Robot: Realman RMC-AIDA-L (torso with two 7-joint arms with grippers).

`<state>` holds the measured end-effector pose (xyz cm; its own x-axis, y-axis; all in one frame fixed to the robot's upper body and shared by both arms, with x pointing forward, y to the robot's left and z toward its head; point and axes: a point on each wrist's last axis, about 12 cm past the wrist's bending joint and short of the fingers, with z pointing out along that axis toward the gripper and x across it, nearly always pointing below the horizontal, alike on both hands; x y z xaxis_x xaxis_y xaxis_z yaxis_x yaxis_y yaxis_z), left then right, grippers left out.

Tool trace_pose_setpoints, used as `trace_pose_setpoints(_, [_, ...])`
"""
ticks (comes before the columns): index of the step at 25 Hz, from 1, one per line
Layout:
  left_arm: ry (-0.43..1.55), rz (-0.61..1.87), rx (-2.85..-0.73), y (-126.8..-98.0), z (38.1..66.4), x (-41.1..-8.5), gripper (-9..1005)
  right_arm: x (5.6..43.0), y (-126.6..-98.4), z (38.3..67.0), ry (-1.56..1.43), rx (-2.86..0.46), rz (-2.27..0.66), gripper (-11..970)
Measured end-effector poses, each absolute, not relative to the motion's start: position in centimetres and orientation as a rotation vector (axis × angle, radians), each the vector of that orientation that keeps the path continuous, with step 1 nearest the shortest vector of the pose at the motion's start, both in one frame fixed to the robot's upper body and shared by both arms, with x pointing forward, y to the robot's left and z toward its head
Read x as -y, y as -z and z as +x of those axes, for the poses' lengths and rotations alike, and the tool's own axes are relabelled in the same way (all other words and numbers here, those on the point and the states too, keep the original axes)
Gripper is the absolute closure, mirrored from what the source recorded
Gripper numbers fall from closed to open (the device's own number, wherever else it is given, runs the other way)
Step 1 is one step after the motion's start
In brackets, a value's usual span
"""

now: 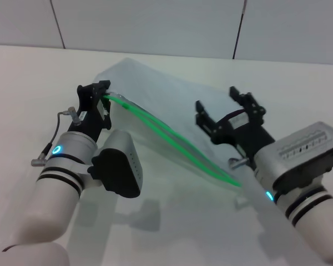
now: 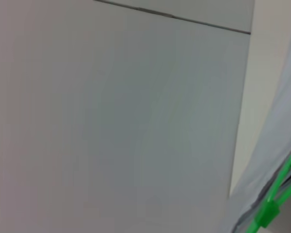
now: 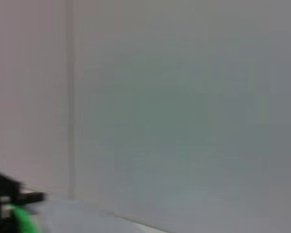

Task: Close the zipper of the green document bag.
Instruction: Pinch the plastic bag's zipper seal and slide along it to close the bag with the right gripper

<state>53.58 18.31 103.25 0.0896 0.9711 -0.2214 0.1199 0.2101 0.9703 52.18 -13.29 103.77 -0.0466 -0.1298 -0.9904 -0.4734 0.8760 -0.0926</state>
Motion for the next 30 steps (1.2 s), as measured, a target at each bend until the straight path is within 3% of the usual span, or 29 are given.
trace_pose_setpoints(30, [-0.871,1.248,-1.081,-104.3,53.4,-16.2,943,10.2,-104.5,50.7,-0.385,-1.484,-0.761,177])
